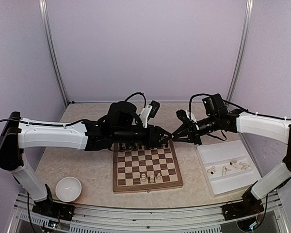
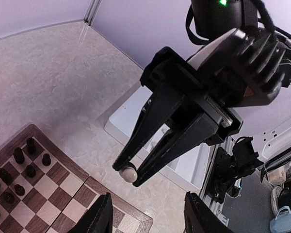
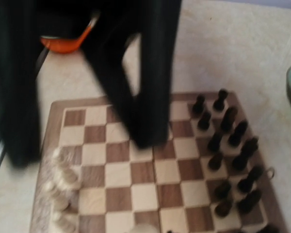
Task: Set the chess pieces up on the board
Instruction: Pass from the right arm to the left
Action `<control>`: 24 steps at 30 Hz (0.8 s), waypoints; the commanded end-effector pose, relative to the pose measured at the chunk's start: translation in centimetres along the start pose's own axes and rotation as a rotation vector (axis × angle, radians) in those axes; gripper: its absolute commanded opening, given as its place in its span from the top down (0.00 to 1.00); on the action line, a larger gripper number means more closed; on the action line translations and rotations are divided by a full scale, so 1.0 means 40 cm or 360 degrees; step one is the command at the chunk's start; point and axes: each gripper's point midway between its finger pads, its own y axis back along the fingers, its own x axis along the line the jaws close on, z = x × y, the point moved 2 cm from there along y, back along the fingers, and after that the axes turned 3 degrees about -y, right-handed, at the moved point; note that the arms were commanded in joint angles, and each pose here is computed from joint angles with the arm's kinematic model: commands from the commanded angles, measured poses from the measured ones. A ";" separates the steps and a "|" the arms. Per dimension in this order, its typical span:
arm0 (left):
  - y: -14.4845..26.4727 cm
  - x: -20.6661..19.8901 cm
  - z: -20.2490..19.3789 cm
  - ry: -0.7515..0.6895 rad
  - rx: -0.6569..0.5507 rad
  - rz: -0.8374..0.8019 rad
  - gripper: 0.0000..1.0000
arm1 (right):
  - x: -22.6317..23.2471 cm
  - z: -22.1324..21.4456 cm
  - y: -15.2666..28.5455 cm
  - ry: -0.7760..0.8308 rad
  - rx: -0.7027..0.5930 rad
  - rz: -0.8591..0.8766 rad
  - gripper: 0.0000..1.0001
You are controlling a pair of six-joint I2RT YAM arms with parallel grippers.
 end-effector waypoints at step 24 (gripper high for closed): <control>-0.014 0.002 -0.005 0.0295 0.0012 -0.0235 0.59 | 0.034 0.066 -0.050 0.0211 0.0006 0.0025 0.88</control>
